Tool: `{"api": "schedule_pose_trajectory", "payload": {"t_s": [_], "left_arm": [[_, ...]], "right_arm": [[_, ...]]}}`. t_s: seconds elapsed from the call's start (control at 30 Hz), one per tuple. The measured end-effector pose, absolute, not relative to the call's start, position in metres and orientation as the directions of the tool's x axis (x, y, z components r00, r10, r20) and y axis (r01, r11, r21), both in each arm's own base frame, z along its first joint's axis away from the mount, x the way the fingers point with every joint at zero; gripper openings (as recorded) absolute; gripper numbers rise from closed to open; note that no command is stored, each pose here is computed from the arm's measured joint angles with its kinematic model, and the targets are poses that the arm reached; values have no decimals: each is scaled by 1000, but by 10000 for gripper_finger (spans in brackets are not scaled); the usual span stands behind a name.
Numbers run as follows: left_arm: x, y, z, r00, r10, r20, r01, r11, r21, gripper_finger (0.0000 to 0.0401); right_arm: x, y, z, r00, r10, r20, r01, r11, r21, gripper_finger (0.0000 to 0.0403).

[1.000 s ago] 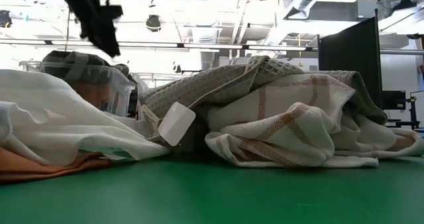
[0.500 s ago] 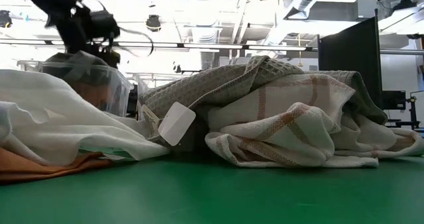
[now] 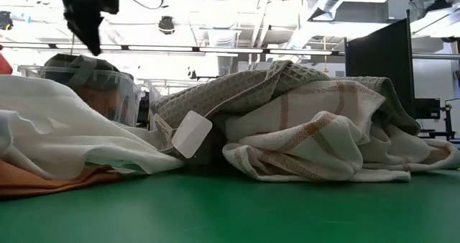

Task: Sort towels by color in basket
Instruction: Put the gray patterned towel into the left transparent bin

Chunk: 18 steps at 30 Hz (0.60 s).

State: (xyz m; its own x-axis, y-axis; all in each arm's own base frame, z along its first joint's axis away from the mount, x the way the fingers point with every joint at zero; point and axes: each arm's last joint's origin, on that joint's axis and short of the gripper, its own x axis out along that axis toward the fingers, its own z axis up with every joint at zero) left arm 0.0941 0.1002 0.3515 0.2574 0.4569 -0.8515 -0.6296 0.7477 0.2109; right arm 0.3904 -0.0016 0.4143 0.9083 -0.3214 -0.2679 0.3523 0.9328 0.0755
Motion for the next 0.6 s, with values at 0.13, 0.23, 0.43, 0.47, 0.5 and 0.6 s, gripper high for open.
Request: {"api": "schedule_pose_trajectory", "payload": {"t_s": [0.13,0.23,0.43,0.47,0.5,0.6], "left_arm": [[103,109,330,138,327,-935,-574,795,194,215],[115,121,299,33,240,-970,-556,811,182,211],[133,141,219,-77,198,-977,-511,834,209,181],[134,142,208,-93,187,-978,-504,838,208,175],[135,143,199,-115,173,-978,-495,844,207,171],[136,144,190,-150,139,-979,-477,857,195,159]], "right_arm": [[390,-7,414,904,-332,-267,363,929,73,295],[390,-9,415,903,-338,-264,368,927,74,295],[391,-4,415,910,-324,-260,355,931,86,295],[391,-2,415,911,-320,-259,352,932,86,295],[391,-1,415,913,-316,-259,348,933,86,295],[391,1,415,914,-312,-260,344,935,86,295]]}}
